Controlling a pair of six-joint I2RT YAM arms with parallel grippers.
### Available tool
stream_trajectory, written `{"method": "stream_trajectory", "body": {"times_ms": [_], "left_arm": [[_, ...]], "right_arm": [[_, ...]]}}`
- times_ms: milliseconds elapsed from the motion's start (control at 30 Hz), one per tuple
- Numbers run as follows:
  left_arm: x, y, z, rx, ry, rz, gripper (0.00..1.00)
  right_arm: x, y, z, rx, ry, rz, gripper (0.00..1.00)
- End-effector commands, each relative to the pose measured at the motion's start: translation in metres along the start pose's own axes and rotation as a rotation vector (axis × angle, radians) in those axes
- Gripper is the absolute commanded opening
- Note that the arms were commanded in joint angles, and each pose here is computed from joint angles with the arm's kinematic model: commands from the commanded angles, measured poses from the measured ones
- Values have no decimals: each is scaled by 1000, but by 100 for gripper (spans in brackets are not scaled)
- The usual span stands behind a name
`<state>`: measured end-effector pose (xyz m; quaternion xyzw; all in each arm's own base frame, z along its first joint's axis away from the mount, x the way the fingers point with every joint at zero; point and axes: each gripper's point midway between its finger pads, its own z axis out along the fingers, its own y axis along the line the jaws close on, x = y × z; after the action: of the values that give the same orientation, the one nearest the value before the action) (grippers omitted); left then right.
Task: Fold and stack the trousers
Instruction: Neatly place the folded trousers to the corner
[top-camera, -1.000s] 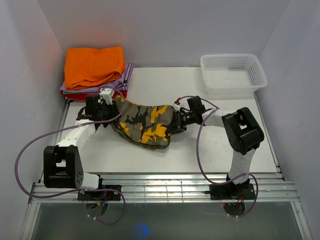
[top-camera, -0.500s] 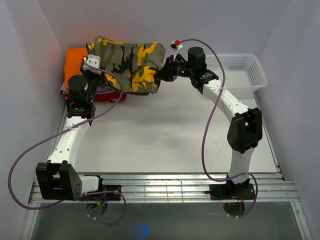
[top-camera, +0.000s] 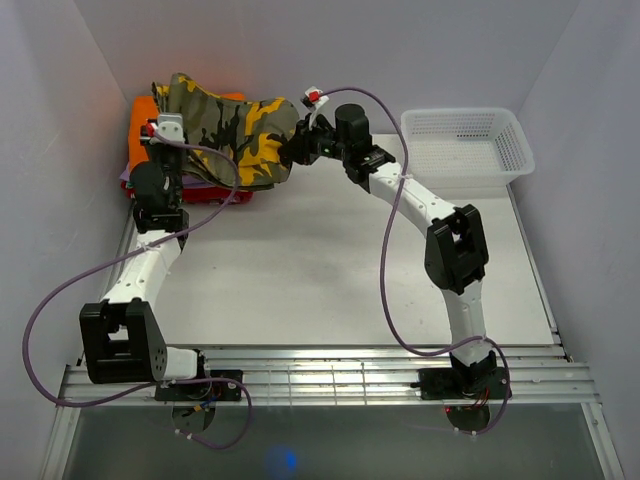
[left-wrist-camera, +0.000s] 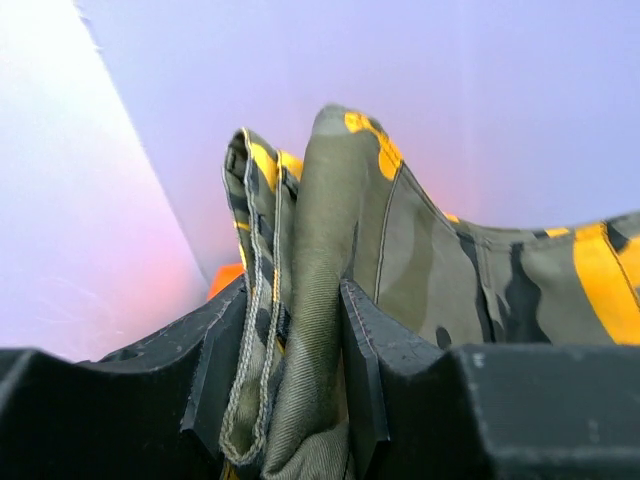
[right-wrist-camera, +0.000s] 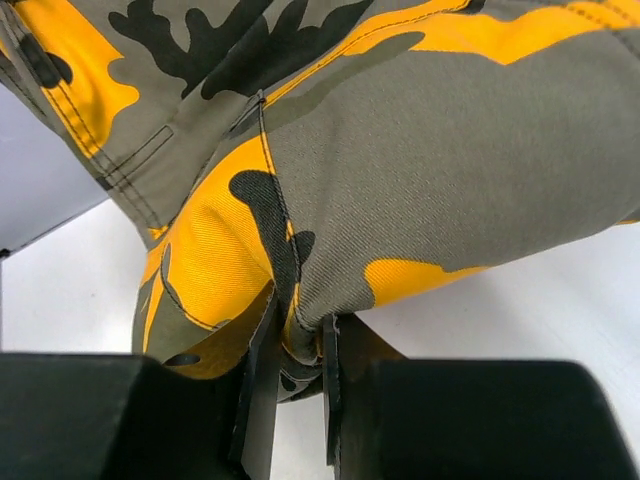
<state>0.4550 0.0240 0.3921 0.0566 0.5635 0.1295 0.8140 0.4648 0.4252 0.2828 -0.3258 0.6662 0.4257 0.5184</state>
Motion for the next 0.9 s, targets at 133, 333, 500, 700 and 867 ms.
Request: {"method": "stream_trajectory", "body": {"times_ms": [133, 333, 500, 700, 867], "left_arm": [[-42, 56, 14, -177, -207, 81, 0], [-13, 104, 54, -302, -204, 129, 0], [55, 142, 105, -413, -139, 220, 0], [219, 123, 134, -341, 143, 374, 0], [258, 110, 129, -282, 203, 419, 0]], "right_arm": [[-146, 2, 12, 106, -447, -289, 8], [-159, -4, 50, 220, -693, -432, 21], [-84, -34, 85, 312, -567, -510, 90], [-66, -97, 11, 408, -362, -393, 90], [-73, -99, -53, 377, -238, -321, 90]]}}
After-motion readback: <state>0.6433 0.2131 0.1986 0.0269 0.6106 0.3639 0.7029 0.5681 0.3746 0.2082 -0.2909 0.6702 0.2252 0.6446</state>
